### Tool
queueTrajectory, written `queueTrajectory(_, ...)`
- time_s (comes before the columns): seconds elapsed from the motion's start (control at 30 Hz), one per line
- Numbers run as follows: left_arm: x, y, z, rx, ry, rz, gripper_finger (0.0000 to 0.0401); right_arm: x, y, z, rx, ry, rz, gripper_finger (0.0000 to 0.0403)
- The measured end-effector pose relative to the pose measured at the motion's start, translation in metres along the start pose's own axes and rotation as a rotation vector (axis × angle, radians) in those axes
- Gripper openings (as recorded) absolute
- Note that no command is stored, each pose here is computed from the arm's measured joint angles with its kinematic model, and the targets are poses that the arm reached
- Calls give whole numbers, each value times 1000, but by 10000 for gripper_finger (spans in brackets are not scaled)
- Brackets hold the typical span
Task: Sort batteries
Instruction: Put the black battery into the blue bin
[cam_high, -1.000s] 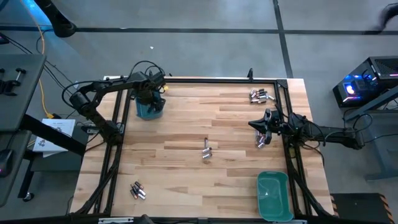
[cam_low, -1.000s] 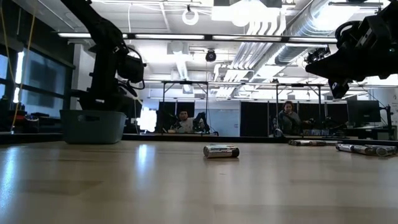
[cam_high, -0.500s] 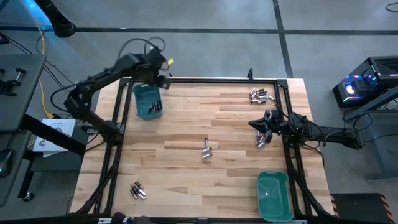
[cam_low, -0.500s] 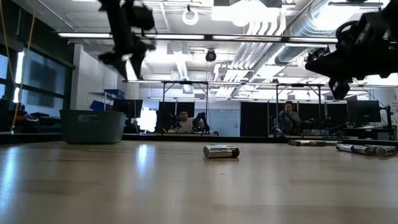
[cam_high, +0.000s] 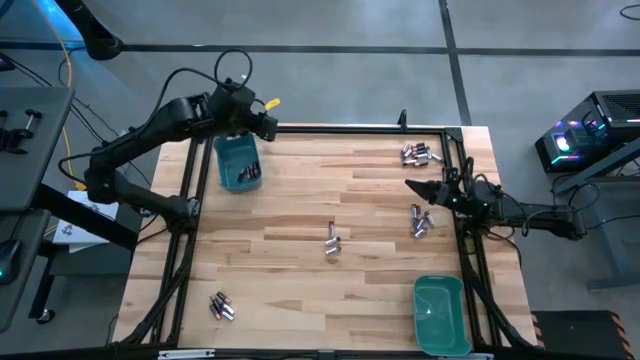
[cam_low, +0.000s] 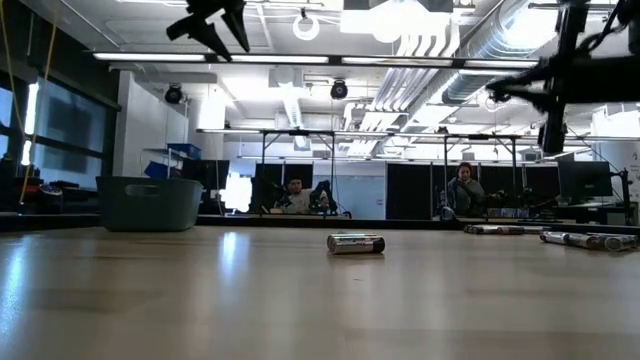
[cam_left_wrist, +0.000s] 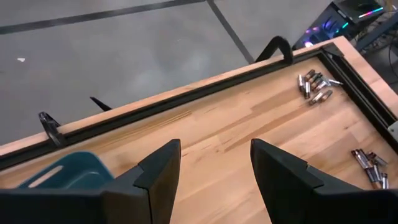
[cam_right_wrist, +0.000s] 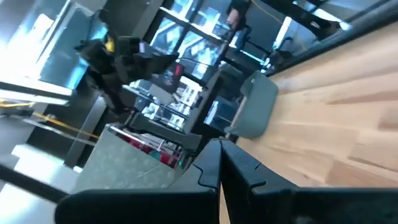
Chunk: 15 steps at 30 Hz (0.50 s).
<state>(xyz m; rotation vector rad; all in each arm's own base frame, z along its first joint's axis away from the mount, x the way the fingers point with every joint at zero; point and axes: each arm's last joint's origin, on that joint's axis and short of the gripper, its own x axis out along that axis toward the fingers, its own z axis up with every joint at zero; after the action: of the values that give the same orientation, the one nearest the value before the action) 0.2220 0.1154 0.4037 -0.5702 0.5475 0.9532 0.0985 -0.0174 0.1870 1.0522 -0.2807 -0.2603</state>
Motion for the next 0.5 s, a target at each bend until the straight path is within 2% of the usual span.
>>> queueTrajectory(0.1,1,-6,-3,17,3,-15,188,-1,25,14,-75,-2,18,0)
queueTrajectory(0.17,2,-10,-4,48,0,-26,188,-1,43,25,-162,13,-31,0)
queueTrajectory(0.4,1,-16,-2,150,-45,-56,188,14,91,51,-332,147,-404,0)
queueTrajectory(0.5,0,-17,-4,187,-34,-55,188,26,101,53,-333,259,-592,0)
